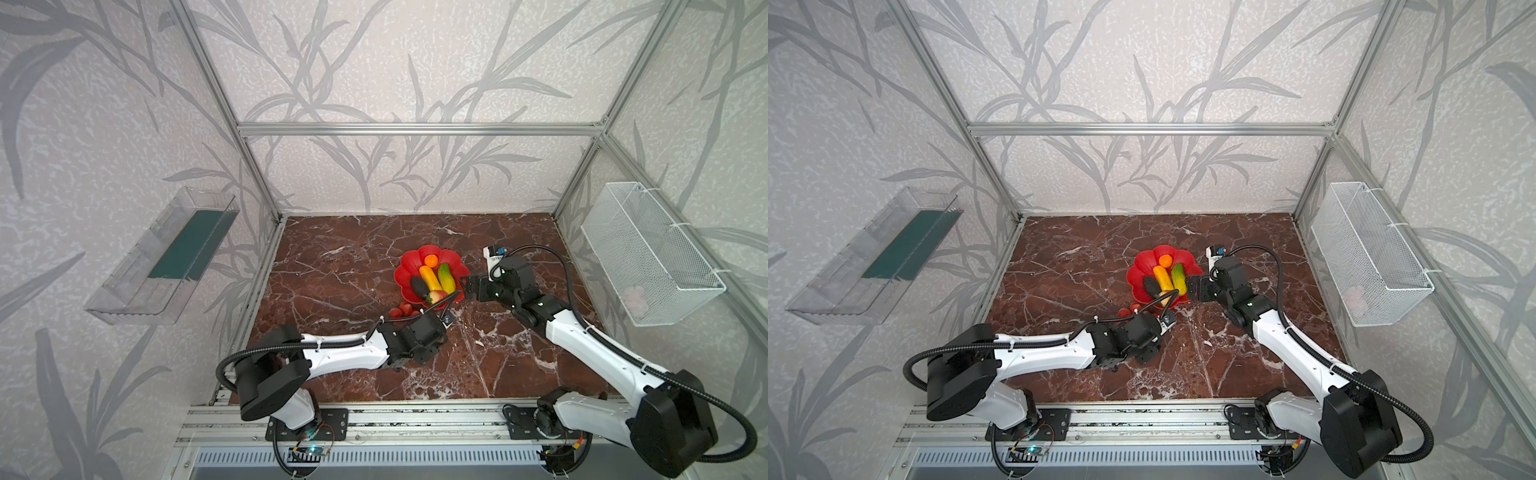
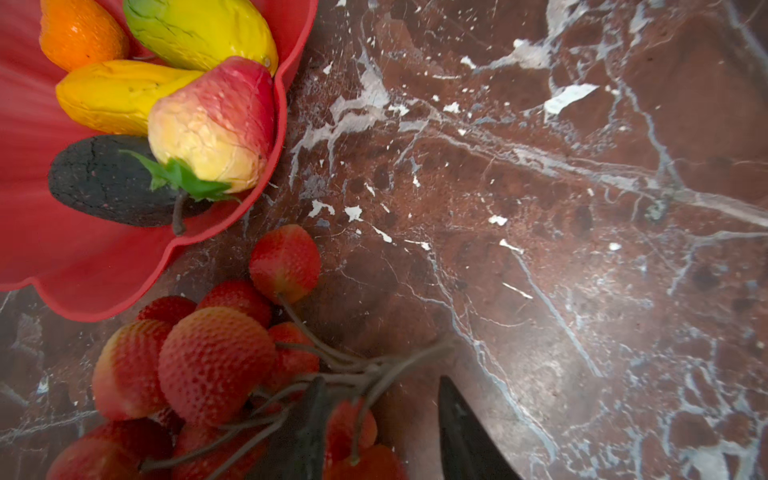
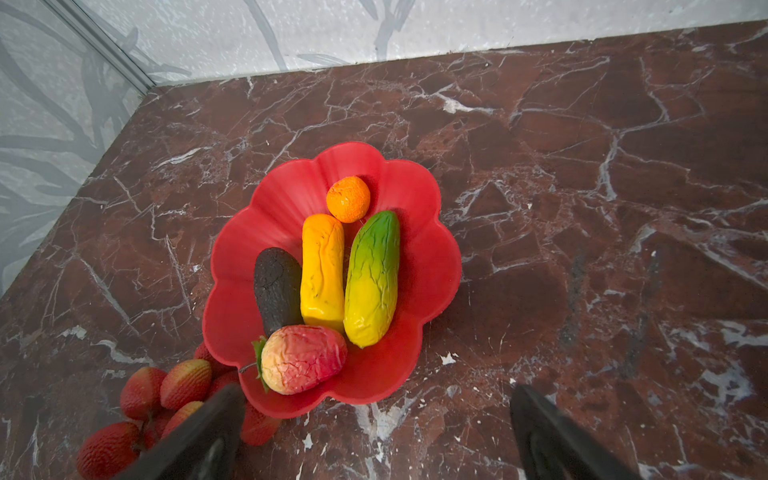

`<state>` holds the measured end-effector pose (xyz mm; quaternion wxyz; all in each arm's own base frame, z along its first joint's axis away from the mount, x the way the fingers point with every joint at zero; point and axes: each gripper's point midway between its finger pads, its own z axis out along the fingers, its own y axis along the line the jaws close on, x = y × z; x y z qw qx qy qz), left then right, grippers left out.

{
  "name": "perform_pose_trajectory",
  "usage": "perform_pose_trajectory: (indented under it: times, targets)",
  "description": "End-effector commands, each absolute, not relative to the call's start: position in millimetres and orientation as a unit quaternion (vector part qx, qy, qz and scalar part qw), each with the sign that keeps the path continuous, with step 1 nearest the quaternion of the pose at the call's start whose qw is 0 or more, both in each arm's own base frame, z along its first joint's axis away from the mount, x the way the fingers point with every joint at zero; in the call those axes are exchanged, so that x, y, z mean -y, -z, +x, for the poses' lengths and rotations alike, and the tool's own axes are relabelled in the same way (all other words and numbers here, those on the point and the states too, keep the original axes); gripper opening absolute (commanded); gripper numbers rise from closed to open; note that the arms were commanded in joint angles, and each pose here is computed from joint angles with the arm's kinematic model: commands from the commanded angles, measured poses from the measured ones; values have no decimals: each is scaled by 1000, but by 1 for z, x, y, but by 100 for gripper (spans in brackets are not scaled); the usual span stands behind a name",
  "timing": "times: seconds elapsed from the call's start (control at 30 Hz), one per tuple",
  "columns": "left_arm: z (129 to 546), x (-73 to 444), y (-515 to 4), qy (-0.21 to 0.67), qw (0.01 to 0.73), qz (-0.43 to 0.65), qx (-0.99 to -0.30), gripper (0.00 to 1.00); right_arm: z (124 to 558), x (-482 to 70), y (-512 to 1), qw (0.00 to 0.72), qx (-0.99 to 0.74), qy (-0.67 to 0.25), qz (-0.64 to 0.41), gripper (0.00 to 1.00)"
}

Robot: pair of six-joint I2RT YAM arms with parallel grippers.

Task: Place and organize the fake fruits in the fruit bowl

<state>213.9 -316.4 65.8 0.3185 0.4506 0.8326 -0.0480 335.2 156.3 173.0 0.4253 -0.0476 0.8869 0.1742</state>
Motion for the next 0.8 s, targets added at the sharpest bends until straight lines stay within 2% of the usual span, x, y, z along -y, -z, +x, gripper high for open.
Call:
perform_pose_trajectory:
  times: [0.0, 0.23, 0.43, 0.77]
  targets:
    - [224, 318, -73, 27, 331, 442, -833, 37, 330, -151, -173, 425, -888, -172, -43, 100]
    - [230, 311, -82, 11, 348, 422, -837, 21, 329, -149, -174, 427, -887, -171, -41, 100]
    - [231, 298, -85, -8, 353, 407, -843, 0, 329, -150, -174, 426, -887, -176, -39, 100]
    - [235, 271, -119, -12, 404, 349, -846, 0, 330, -152, -175, 427, -885, -185, -34, 100]
